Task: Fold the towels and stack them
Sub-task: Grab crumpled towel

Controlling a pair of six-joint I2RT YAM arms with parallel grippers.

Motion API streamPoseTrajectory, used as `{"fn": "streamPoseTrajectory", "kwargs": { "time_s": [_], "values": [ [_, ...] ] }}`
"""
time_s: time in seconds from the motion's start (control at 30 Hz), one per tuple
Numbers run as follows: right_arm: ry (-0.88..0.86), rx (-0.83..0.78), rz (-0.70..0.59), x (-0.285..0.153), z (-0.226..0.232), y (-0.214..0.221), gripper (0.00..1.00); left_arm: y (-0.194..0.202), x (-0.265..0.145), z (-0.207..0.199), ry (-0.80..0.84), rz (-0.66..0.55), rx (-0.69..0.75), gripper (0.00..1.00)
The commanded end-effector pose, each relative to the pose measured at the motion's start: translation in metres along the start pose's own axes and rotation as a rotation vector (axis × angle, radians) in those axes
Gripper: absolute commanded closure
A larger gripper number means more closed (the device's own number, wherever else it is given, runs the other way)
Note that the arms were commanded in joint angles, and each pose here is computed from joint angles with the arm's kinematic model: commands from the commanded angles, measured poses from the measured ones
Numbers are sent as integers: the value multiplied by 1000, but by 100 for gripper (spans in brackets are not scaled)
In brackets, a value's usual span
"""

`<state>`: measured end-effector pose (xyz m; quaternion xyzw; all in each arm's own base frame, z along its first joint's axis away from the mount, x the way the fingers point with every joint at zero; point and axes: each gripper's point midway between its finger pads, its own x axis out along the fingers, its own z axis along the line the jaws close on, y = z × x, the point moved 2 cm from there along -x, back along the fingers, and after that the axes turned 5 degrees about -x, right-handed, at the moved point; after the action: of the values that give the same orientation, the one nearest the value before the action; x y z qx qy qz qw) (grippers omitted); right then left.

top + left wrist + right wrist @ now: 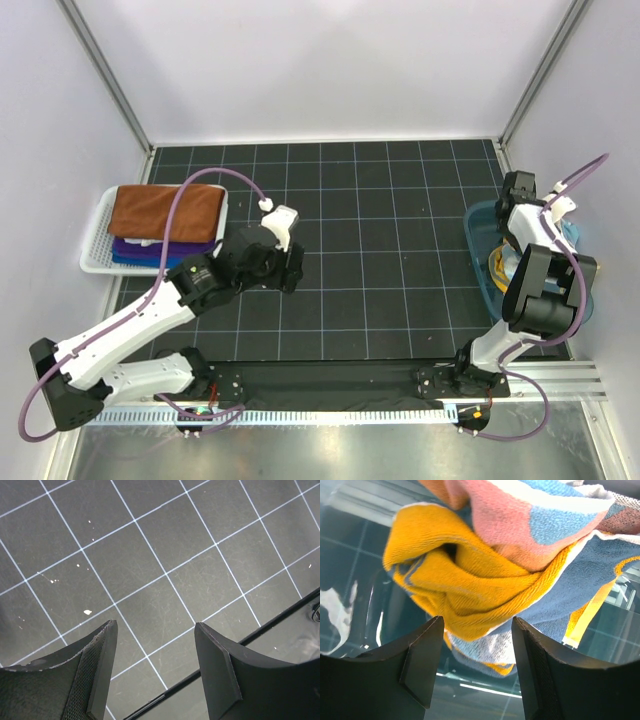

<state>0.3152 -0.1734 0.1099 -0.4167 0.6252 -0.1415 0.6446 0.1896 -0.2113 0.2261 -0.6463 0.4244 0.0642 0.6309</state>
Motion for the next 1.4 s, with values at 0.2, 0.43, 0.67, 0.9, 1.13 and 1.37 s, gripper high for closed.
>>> {"fn": "streamPoseTrajectory", "kwargs": {
  "time_s": [0.2, 0.43, 0.67, 0.9, 1.13, 1.37],
  "values": [
    [-23, 95, -49, 7, 1, -8, 50, -4, -5, -2, 40, -36, 20, 34],
    [-53, 108, -61, -8, -1, -23, 85, -1, -5, -2, 38, -32, 18, 34],
    [-122, 170, -89, -52, -4, -63, 99, 2, -6, -6, 67, -22, 13, 35],
    [-276, 256, -149, -107, -6, -106, 99, 0, -10, -7, 84, -38, 12, 35],
    [-350, 246, -158, -136, -3, -129, 99, 2, -8, -11, 110, -29, 13, 35],
    [-497, 230, -167, -161, 16, -142, 99, -2, -10, -6, 77, -51, 7, 35]
  ]
}}
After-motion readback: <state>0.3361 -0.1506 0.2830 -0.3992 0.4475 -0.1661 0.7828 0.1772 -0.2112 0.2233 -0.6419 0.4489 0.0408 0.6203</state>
